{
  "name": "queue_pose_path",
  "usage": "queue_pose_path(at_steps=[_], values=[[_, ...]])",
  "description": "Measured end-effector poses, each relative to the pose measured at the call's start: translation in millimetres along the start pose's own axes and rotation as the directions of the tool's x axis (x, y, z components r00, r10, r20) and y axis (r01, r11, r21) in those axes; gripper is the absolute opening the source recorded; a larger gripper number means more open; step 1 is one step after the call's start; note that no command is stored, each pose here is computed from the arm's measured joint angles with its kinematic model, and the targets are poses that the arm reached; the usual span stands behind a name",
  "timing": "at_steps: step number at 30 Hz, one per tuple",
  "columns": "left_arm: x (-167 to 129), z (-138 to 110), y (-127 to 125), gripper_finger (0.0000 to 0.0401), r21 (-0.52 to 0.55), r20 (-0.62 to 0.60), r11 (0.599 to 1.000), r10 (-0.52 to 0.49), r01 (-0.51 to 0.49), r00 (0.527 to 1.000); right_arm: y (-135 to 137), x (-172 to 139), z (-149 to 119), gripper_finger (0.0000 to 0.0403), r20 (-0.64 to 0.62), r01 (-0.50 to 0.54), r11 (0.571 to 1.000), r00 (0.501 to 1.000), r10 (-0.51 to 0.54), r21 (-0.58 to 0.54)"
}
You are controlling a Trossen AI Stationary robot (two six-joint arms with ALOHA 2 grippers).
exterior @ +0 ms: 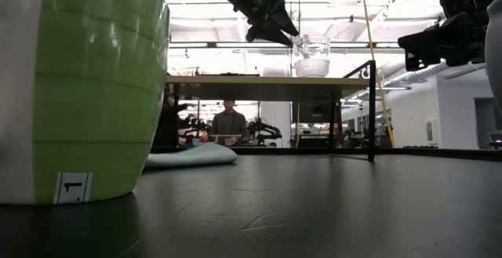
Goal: Stack small to large cups/mugs on shelf
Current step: Put the transparent mug on the shelf
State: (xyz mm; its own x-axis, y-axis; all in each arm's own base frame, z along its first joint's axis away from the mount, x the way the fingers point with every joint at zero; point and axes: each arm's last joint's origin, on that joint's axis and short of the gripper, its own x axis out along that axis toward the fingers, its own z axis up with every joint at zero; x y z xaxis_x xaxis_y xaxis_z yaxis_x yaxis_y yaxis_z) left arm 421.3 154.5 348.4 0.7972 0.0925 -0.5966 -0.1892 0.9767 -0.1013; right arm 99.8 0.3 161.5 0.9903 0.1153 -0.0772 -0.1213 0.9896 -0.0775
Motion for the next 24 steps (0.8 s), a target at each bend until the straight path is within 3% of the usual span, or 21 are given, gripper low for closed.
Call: queue_pose_path(at_steps=[5,8,24], values=[[2,-3,-9,0.0191,0.023,-0.038,1.000,-0.015,0.015,0.999,0,0,0,0.0000,0.000,0.000,1.000,1.000,0.000,0.000],[2,-5,-13,0.0191,0.031,-0.058,0.999,0.026,-0.024,0.998,0,0,0,0.0000,0.000,0.000,1.000,1.000,0.000,0.000],[4,-5,-22,0.0191,0.035,-0.057,0.997,0.070,-0.068,0.996,0,0,0,0.0000,0.000,0.000,1.000,1.000,0.000,0.001]])
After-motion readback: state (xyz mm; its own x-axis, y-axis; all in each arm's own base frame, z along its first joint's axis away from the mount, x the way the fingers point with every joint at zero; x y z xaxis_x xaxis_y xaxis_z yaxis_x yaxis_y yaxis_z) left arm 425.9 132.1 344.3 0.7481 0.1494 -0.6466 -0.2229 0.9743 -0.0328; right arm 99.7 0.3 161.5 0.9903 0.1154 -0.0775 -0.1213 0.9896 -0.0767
